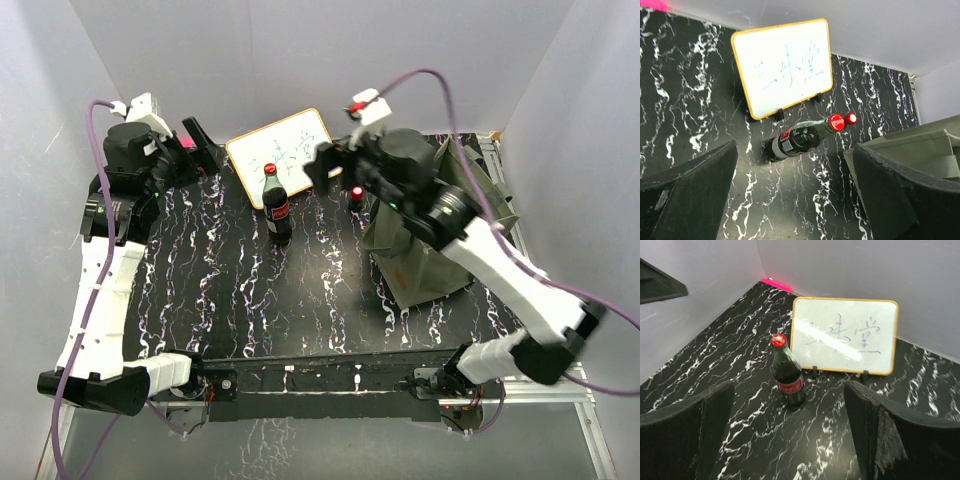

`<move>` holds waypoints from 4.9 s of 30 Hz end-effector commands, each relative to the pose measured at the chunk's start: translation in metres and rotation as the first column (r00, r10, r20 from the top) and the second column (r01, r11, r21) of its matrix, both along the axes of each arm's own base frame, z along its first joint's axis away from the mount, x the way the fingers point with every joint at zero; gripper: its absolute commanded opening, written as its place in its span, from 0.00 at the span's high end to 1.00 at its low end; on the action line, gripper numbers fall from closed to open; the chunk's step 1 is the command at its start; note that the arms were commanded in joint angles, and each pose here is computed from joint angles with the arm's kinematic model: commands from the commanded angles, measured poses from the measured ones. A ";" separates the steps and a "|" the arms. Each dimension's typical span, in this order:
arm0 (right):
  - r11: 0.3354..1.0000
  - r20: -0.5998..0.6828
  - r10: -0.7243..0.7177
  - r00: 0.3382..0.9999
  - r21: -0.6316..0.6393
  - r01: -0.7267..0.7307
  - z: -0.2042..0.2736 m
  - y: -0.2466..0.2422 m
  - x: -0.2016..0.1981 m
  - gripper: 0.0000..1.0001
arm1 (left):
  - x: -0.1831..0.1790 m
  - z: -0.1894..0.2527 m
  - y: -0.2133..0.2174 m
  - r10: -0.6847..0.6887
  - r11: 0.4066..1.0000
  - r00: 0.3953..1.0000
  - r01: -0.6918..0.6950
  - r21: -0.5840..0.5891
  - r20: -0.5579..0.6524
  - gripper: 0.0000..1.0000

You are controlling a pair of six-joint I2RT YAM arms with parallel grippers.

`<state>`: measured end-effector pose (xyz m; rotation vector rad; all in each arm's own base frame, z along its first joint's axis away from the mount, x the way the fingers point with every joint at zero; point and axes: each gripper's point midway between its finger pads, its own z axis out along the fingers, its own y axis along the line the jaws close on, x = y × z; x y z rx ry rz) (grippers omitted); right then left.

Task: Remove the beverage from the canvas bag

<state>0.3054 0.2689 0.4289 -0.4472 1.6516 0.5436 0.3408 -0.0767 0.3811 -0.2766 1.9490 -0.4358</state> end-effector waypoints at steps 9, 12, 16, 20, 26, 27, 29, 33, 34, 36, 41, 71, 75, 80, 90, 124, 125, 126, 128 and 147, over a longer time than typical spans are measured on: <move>0.879 -0.097 -0.457 0.884 -0.202 0.432 -0.029 -0.138 -0.039 0.18 | -0.011 -0.019 -0.006 0.021 0.994 0.998 -0.027 -0.106 -0.053 0.03; 0.822 -0.054 -0.524 0.850 -0.295 0.488 -0.038 -0.151 -0.029 0.18 | -0.012 -0.021 -0.003 0.052 0.992 0.996 -0.060 -0.113 -0.075 0.03; 0.787 -0.045 -0.553 0.832 -0.356 0.504 -0.043 -0.160 -0.004 0.18 | -0.010 -0.027 -0.002 0.059 0.991 0.992 -0.072 -0.110 -0.114 0.03; 0.776 -0.081 -0.593 0.801 -0.321 0.542 -0.045 -0.201 0.027 0.20 | 0.000 -0.036 0.002 0.088 0.992 0.986 -0.100 -0.081 -0.142 0.03; 0.788 -0.149 -0.588 0.795 -0.324 0.523 -0.068 -0.215 0.038 0.25 | 0.022 -0.052 0.000 0.091 0.992 0.981 -0.103 -0.066 -0.170 0.03; 0.785 -0.165 -0.594 0.787 -0.331 0.524 -0.076 -0.218 0.038 0.26 | 0.026 -0.056 0.001 0.099 0.992 0.979 -0.111 -0.057 -0.177 0.03; 0.784 -0.199 -0.600 0.775 -0.338 0.520 -0.091 -0.222 0.041 0.28 | 0.034 -0.063 0.005 0.124 0.991 0.974 -0.133 -0.034 -0.191 0.03; 0.799 -0.265 -0.593 0.760 -0.311 0.515 -0.111 -0.220 0.046 0.32 | 0.049 -0.072 0.009 0.143 0.989 0.970 -0.145 0.003 -0.198 0.03; 0.803 -0.283 -0.590 0.756 -0.301 0.513 -0.117 -0.218 0.047 0.33 | 0.052 -0.073 0.011 0.153 0.988 0.968 -0.154 0.011 -0.199 0.03; 0.813 -0.324 -0.580 0.747 -0.286 0.507 -0.129 -0.214 0.048 0.34 | 0.056 -0.076 0.017 0.176 0.984 0.965 -0.174 0.031 -0.194 0.03; 0.815 -0.388 -0.580 0.716 -0.286 0.505 -0.156 -0.210 0.056 0.36 | 0.062 -0.076 0.027 0.213 0.977 0.966 -0.209 0.046 -0.145 0.03; 0.605 -0.353 -0.790 0.501 -0.315 0.731 -0.239 -0.261 0.120 0.45 | 0.066 -0.072 0.057 0.172 0.928 0.985 -0.162 0.334 -0.001 0.03; 0.591 -0.362 -0.800 0.479 -0.334 0.734 -0.249 -0.266 0.124 0.45 | 0.061 -0.073 0.060 0.184 0.911 0.983 -0.177 0.372 0.016 0.03; 0.588 -0.356 -0.803 0.477 -0.348 0.730 -0.258 -0.267 0.131 0.45 | 0.060 -0.071 0.047 0.138 0.896 0.989 -0.146 0.420 0.051 0.03; 0.631 -0.336 -0.775 0.535 -0.380 0.676 -0.258 -0.263 0.134 0.70 | 0.048 -0.067 0.040 0.112 0.904 0.992 -0.125 0.409 0.056 0.03; 0.672 -0.303 -0.713 0.633 -0.034 0.740 -0.057 -0.249 0.095 0.92 | -0.024 -0.016 -0.019 -0.042 0.998 0.994 0.038 -0.043 -0.100 0.03; 0.665 -0.304 -0.716 0.628 -0.026 0.746 -0.052 -0.251 0.092 0.92 | -0.027 -0.015 -0.019 -0.041 0.998 0.995 0.037 -0.046 -0.093 0.03; 0.657 -0.307 -0.721 0.621 -0.018 0.753 -0.046 -0.252 0.090 0.92 | -0.031 -0.015 -0.018 -0.036 0.998 0.995 0.032 -0.049 -0.092 0.03; 0.640 -0.327 -0.727 0.604 -0.002 0.768 -0.034 -0.253 0.084 0.92 | -0.036 -0.012 -0.018 -0.044 0.998 0.996 0.039 -0.055 -0.084 0.03; 0.627 -0.411 -0.577 0.706 0.331 0.705 0.082 -0.226 0.039 0.92 | -0.036 -0.002 -0.026 -0.101 0.994 0.994 0.099 -0.055 -0.043 0.03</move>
